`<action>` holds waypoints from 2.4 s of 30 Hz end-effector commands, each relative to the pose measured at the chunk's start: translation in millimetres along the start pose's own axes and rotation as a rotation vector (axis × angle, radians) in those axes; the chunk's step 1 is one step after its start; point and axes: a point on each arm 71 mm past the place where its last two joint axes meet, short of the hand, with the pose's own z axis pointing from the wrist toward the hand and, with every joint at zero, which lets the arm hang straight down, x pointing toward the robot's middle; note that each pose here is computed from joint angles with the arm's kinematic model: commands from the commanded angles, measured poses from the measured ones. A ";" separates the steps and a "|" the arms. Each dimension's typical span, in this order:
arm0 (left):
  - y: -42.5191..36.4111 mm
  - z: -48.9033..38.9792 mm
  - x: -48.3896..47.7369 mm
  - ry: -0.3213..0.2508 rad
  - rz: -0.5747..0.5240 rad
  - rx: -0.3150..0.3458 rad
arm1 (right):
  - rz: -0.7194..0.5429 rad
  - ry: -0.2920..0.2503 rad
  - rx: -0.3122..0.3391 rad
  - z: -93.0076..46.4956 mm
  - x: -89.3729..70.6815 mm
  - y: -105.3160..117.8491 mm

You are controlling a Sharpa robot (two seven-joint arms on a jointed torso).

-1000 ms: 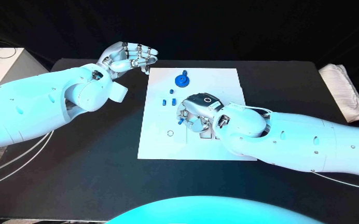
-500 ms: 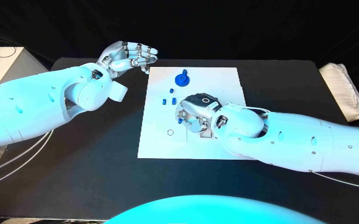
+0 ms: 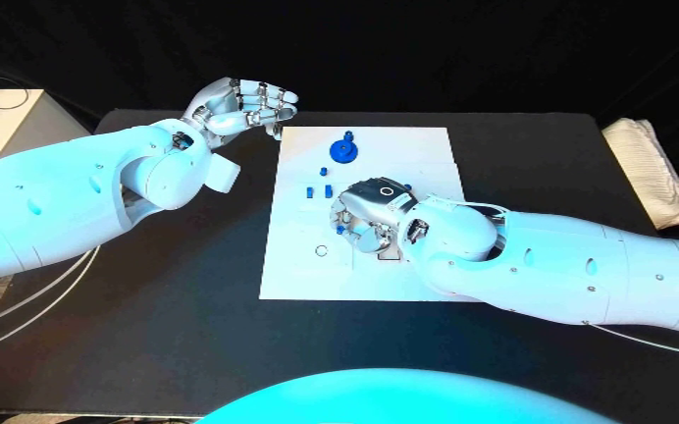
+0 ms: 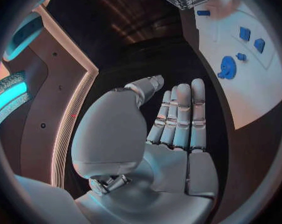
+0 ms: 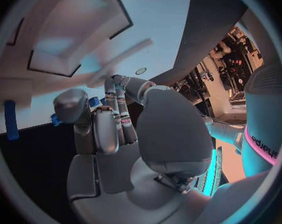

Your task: Assemble the parts on the task board

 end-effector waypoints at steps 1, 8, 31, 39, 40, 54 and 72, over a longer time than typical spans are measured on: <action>-1.2 0.2 2.4 0.022 -0.004 0.004 | -0.003 -0.007 -0.023 -1.2 2.4 1.4; -0.9 0.2 2.4 0.025 -0.004 0.001 | 0.008 -0.054 -0.015 -3.2 -1.0 -1.0; -0.2 -1.1 0.3 0.026 -0.003 -0.004 | -0.013 -0.097 0.168 -48.1 -55.4 -64.5; -0.1 -0.7 0.9 0.029 -0.004 -0.004 | -0.056 -0.068 0.240 -55.7 -65.8 -94.6; -0.1 -0.6 1.0 0.030 -0.004 -0.004 | -0.059 -0.065 0.243 -55.5 -66.0 -96.3; 0.1 -0.7 1.0 0.032 -0.005 -0.005 | -0.079 0.023 0.250 -48.2 -57.7 -100.7; 0.3 -1.0 1.3 0.036 -0.007 -0.010 | -0.064 0.035 0.226 -39.8 -49.9 -94.1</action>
